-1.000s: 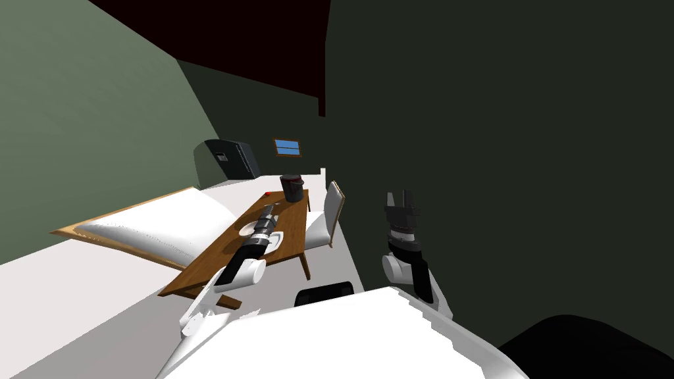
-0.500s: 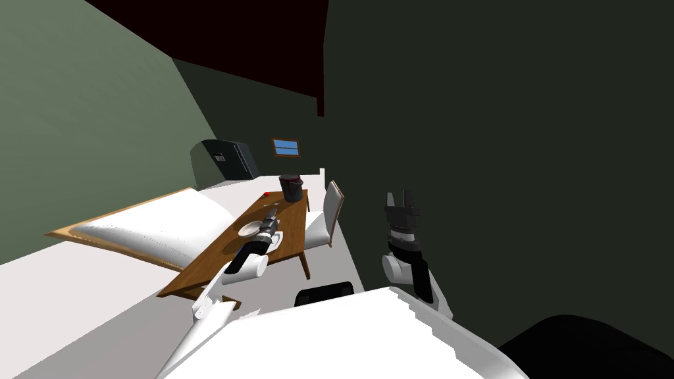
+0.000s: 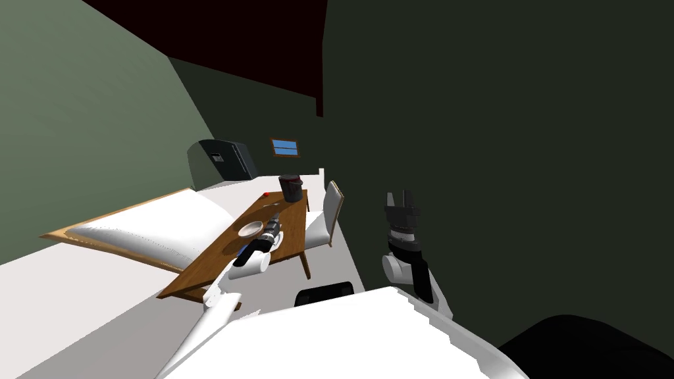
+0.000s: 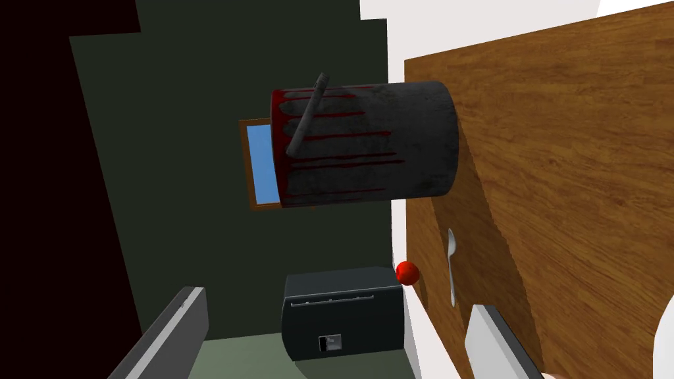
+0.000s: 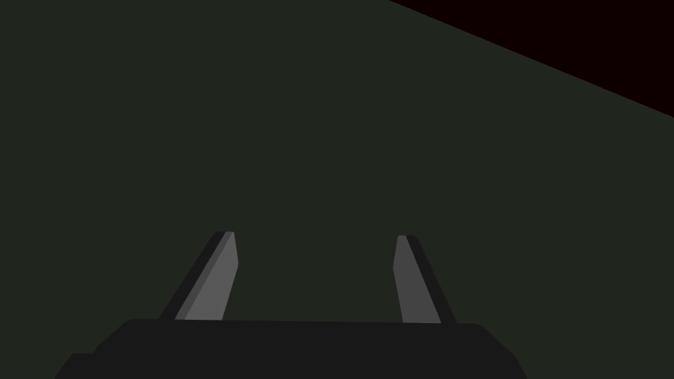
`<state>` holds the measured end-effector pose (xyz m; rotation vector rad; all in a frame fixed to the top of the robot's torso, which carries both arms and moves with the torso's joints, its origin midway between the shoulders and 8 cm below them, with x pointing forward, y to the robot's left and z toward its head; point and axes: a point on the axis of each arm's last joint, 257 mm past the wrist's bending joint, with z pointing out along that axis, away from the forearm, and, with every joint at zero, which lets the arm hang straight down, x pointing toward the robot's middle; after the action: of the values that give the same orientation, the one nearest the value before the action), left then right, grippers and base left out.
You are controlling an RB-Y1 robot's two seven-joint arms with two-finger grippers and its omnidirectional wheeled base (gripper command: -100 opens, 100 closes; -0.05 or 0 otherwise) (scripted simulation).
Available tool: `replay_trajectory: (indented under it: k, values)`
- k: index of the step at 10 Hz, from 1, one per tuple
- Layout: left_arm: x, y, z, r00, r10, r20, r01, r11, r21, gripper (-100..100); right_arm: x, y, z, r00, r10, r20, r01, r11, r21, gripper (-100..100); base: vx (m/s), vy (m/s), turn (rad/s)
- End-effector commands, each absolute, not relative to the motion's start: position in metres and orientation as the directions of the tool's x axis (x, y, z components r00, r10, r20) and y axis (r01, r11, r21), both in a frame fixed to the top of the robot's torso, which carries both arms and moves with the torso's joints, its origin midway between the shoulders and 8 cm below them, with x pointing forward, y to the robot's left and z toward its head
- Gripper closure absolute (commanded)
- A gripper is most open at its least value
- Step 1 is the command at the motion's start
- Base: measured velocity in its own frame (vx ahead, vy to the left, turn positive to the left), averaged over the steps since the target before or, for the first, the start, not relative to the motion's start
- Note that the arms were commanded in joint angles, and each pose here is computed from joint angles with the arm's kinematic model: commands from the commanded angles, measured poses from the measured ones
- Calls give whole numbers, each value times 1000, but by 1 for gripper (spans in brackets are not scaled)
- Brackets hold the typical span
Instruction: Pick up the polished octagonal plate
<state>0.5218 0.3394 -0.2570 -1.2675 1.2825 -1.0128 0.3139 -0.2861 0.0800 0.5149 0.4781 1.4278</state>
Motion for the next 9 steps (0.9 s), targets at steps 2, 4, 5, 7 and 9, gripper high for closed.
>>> replay_trajectory:
  k: [2,4,5,7,9]
  values:
    - [523,343,-284,73,-992,-104,-212,87,-973,-100,314,-286,80,86,996,-4,-798,72,599,0,-7,36,-19]
    - [525,346,-306,68,-992,-105,-278,82,-957,-100,314,-286,80,86,996,-4,-798,72,599,0,-10,39,-18]
    - [527,346,-322,60,-993,-105,-331,79,-940,-100,314,-286,80,86,996,-4,-798,72,599,0,-6,46,-26]
    - [525,348,-345,53,-993,-103,-398,74,-914,-100,314,-286,80,86,996,-4,-798,72,599,0,0,47,-15]
    - [523,349,-364,46,-994,-101,-457,69,-887,-100,314,-286,80,86,996,-4,-798,72,599,0,-3,47,-16]
